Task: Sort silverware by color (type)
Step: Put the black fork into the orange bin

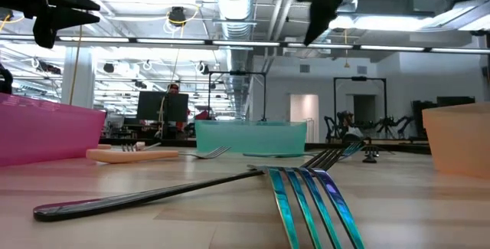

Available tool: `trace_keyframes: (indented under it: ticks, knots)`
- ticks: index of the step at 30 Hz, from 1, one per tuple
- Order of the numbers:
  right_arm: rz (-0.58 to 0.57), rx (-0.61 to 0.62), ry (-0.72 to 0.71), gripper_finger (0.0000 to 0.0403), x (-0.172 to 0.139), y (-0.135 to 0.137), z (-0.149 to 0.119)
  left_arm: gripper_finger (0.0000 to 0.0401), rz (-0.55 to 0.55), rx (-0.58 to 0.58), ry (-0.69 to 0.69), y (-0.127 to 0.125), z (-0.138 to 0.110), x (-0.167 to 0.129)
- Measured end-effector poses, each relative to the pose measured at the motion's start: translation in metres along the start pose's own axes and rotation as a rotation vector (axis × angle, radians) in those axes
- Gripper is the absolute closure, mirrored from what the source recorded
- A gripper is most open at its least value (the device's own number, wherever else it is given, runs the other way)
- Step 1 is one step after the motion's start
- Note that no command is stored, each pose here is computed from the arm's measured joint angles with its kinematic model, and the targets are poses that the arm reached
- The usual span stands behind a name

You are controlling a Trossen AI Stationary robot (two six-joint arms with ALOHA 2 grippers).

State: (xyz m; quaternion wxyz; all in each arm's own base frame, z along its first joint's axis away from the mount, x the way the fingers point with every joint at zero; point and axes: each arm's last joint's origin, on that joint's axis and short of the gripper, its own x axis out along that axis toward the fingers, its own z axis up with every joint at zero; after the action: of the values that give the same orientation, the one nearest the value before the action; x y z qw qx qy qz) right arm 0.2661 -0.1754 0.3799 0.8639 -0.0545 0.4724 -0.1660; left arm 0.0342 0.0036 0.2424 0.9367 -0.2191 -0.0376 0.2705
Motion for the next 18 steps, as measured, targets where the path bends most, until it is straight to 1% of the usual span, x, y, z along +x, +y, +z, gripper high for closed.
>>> trace_keyframes:
  ticks: [4, 8, 11, 13, 15, 18]
  knots:
    - [0.034, 0.083, 0.083, 0.0255, -0.027, 0.007, -0.017, 0.0289, -0.001, 0.0, 0.0, 0.0, 0.0, 0.0]
    - [0.079, 0.141, 0.192, 0.0255, -0.039, 0.019, -0.035, 0.0289, 0.0, 0.0, 0.0, 0.0, 0.0, 0.0]
    - [0.115, 0.152, 0.271, 0.0255, -0.04, 0.032, -0.051, 0.0289, 0.0, 0.0, 0.0, 0.0, 0.0, 0.0]
    - [0.13, 0.156, 0.292, 0.0255, -0.038, 0.043, -0.06, 0.0289, 0.0, 0.0, 0.0, 0.0, 0.0, 0.0]
    - [0.14, 0.148, 0.3, 0.0255, -0.033, 0.053, -0.073, 0.0289, 0.0, 0.0, 0.0, 0.0, 0.0, 0.0]
    - [0.147, 0.133, 0.282, 0.0255, -0.017, 0.068, -0.094, 0.0289, 0.0, 0.0, 0.0, 0.0, 0.0, 0.0]
